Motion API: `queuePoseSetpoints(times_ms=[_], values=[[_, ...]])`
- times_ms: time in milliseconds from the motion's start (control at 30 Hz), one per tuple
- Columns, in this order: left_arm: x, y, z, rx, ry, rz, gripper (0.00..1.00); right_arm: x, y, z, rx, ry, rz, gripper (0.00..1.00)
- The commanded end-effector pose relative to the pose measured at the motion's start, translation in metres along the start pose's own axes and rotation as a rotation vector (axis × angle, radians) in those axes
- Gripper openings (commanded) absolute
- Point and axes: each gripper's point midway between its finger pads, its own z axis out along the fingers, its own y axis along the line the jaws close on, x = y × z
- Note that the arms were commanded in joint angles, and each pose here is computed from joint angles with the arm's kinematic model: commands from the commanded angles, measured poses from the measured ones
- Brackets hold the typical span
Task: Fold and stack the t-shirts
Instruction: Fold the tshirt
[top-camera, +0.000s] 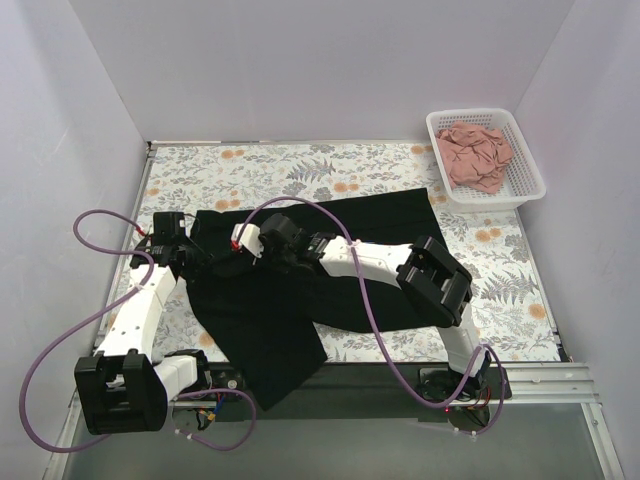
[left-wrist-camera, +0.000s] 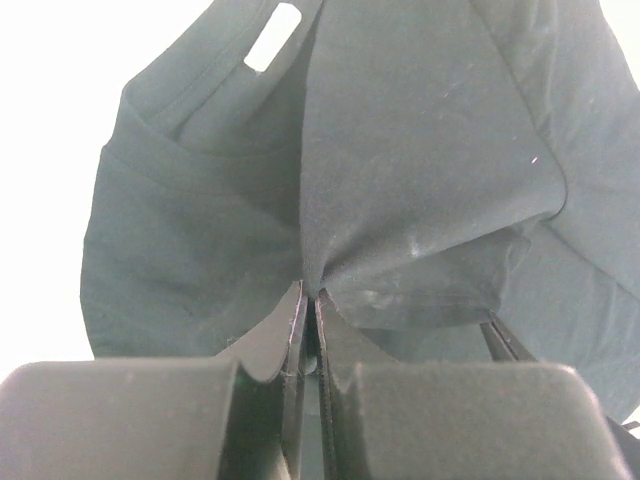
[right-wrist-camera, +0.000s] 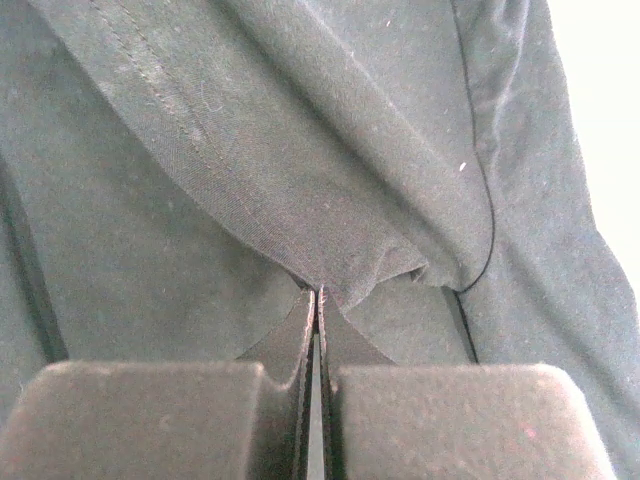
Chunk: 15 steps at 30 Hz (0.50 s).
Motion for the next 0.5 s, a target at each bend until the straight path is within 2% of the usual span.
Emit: queuePoseSetpoints(times_ms=[0,467], values=[[0.002,-0.004,-0.017,0.023,0.019,-0.006,0.00,-0.006,-0.004,-0.018,-0.005,0.006,-0.028,0.01],[0.034,0.008,-0.021,0.040,0.106,-0.045,0.00,0.017,0.003,-0.024,-0.028,0.047,-0.041,0.01]])
